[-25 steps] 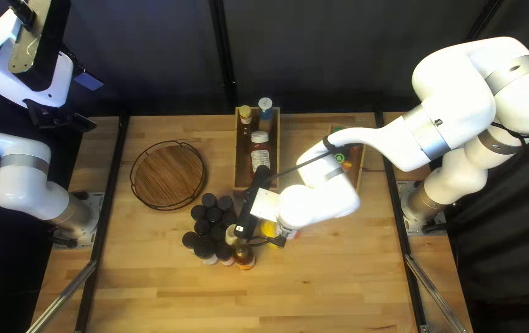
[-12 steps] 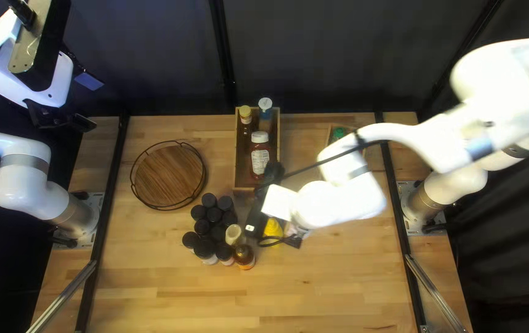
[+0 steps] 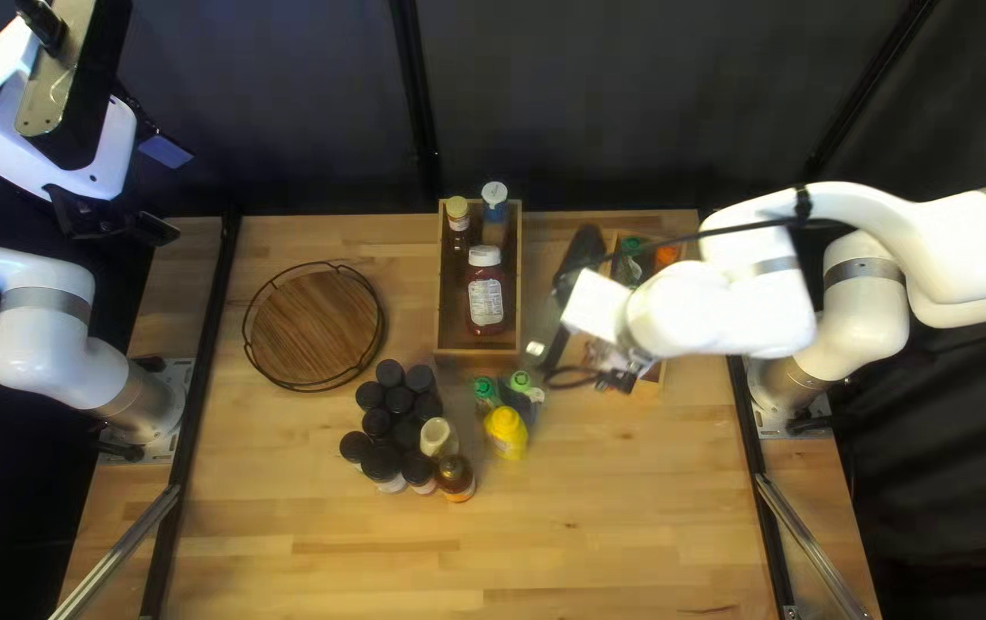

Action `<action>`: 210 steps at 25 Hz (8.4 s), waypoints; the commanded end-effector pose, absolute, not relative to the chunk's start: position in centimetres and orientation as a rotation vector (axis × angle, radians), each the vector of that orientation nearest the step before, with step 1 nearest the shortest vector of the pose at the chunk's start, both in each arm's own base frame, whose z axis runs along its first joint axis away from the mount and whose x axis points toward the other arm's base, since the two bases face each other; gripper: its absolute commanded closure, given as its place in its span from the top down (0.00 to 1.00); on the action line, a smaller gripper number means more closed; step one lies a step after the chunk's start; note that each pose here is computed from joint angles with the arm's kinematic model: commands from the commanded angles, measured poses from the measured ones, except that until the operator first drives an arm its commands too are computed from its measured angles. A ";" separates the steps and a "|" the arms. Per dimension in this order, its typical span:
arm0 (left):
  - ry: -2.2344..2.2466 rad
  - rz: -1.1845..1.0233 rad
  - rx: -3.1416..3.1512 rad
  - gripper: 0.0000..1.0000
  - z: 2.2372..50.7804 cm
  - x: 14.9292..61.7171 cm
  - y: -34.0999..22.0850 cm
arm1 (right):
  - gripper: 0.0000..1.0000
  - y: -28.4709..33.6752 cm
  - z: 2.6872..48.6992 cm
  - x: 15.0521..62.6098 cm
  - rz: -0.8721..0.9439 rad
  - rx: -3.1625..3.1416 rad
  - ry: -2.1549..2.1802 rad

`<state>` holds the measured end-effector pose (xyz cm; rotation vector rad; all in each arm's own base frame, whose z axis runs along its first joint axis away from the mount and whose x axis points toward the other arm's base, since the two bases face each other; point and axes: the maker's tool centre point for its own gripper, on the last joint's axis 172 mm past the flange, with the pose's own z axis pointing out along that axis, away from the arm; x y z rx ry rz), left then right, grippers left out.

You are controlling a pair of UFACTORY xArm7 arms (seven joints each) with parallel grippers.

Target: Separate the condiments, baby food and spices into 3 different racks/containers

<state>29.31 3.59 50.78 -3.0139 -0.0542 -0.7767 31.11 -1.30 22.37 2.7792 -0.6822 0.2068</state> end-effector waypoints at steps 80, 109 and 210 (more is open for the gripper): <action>-0.054 -0.777 -3.014 1.00 50.8 29.3 3.6 | 0.89 3.0 13.0 45.7 0.163 3.073 0.352; -0.054 -0.777 -3.014 1.00 50.8 29.3 3.6 | 0.00 -0.7 21.4 31.5 0.288 2.931 -0.170; -0.054 -0.777 -3.014 1.00 50.8 29.3 3.6 | 0.00 2.0 26.2 38.2 0.247 2.874 -0.763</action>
